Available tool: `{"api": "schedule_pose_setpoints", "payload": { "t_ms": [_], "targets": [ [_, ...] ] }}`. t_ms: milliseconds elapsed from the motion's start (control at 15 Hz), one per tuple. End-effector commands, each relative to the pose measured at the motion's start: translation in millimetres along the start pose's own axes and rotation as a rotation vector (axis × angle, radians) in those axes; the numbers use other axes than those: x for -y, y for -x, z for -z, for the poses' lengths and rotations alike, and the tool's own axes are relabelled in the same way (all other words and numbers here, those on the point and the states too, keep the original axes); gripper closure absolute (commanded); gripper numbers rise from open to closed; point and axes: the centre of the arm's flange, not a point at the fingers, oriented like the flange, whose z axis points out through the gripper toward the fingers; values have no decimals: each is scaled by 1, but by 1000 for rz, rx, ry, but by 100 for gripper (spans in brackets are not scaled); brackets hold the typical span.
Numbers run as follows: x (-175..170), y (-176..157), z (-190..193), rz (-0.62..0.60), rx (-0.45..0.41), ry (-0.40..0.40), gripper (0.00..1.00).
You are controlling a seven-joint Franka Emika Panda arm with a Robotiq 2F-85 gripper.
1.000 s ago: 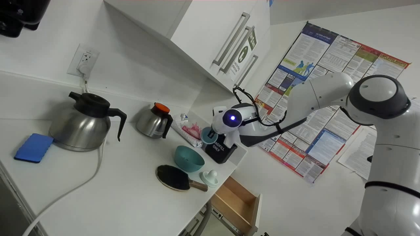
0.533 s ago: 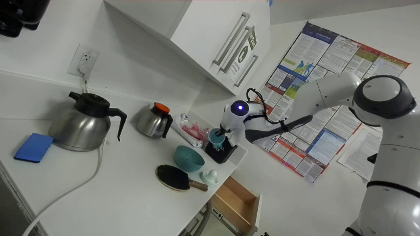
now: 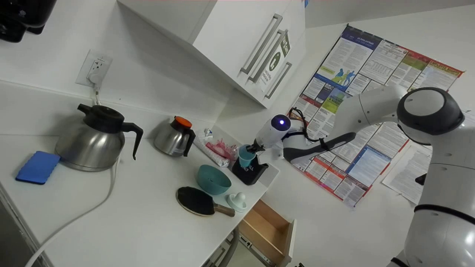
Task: Pour the candies in the light blue cup into the green bowl
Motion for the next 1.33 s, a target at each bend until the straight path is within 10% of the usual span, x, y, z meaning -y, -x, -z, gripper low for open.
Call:
{"api": "schedule_pose_setpoints", "payload": {
  "t_ms": [0,867,1267],
  "targets": [
    [-7,-2,-14,-117,-30,-94,99],
    [-23,16,-43,-305,52,-444,99],
    [-28,24,-48,-366,116,-481,99]
  ]
}}
